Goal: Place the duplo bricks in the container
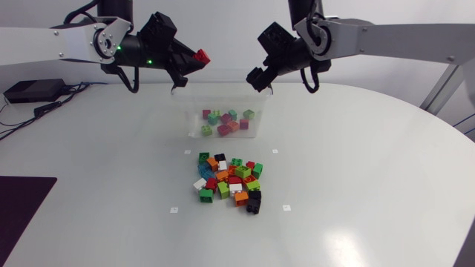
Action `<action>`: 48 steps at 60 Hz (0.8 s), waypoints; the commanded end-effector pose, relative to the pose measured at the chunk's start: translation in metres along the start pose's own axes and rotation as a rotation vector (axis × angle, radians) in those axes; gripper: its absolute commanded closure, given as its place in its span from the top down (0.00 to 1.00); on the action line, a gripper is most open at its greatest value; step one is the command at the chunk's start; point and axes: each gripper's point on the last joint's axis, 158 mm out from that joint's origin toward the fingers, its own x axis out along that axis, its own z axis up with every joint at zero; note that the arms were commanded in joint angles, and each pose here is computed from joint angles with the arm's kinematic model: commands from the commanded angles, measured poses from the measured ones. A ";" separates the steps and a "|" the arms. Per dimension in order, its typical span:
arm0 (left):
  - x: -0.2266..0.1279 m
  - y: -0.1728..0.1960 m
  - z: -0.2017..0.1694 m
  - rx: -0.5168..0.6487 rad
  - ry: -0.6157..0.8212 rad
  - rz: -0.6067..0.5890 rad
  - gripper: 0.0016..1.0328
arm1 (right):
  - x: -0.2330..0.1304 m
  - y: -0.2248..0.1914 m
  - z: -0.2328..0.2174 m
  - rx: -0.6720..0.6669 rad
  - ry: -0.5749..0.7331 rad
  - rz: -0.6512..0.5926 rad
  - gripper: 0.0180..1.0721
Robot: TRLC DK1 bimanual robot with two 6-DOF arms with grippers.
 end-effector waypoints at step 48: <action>0.073 0.026 -0.060 -0.077 0.150 0.058 0.95 | -0.093 0.098 -0.117 -0.028 0.122 0.118 0.93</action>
